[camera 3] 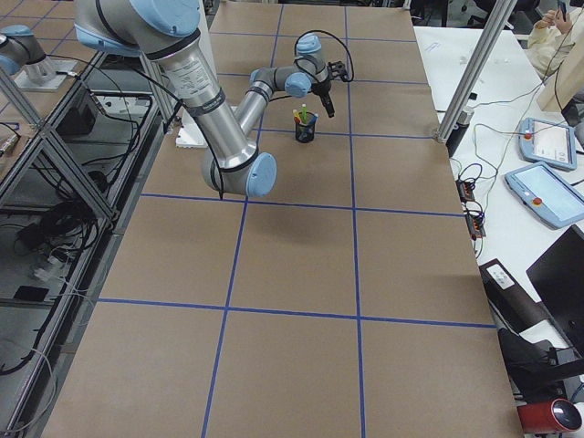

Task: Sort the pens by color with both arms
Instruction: 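Move the right gripper over the black mesh pen cup, then lower the right gripper and grasp the blue marker in the cup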

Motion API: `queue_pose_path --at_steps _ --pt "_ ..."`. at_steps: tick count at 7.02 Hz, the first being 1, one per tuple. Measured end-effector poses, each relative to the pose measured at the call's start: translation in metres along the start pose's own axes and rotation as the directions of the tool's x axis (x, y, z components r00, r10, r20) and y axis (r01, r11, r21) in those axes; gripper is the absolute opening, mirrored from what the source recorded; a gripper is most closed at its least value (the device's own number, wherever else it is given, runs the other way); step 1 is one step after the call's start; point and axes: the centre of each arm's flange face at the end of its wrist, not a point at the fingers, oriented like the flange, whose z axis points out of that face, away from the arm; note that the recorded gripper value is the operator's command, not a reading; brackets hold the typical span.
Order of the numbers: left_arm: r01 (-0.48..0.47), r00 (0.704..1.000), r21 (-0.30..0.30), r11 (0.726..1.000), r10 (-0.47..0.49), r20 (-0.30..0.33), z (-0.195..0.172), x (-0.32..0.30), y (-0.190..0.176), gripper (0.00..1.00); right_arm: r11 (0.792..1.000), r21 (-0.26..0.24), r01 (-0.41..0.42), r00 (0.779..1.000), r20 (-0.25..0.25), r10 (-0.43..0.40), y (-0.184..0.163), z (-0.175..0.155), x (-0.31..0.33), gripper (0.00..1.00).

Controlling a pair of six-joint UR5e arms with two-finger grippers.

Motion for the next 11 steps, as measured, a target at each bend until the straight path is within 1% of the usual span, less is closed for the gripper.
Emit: queue_pose_path --at_steps 1,2,4,6,9,11 --pt "-0.001 1.0 0.0 1.0 0.001 0.0 0.0 0.001 0.0 1.0 1.0 0.006 0.003 1.0 -0.021 -0.003 0.012 0.0 0.002 0.78" --pt "-0.004 1.0 0.001 1.0 0.004 -0.001 0.0 0.002 0.0 1.0 1.0 0.015 0.011 0.999 -0.04 -0.01 0.023 0.002 0.001 0.78" --pt "-0.006 1.0 0.002 1.0 0.006 -0.002 -0.001 0.003 0.0 1.0 1.0 0.02 0.011 0.999 -0.039 -0.011 0.032 0.003 -0.009 0.78" --pt "-0.007 1.0 0.003 1.0 0.007 -0.002 -0.002 0.004 0.0 1.0 1.0 0.011 0.017 0.999 -0.031 -0.016 0.04 0.007 -0.018 0.77" --pt "-0.007 1.0 0.003 1.0 0.007 -0.002 -0.002 0.004 0.0 1.0 0.999 -0.006 0.035 0.999 -0.033 -0.035 0.048 0.014 -0.021 0.58" --pt "-0.006 1.0 0.003 1.0 0.006 -0.002 -0.002 0.003 0.0 1.0 0.999 -0.012 0.039 0.999 -0.034 -0.04 0.049 0.015 -0.021 0.51"
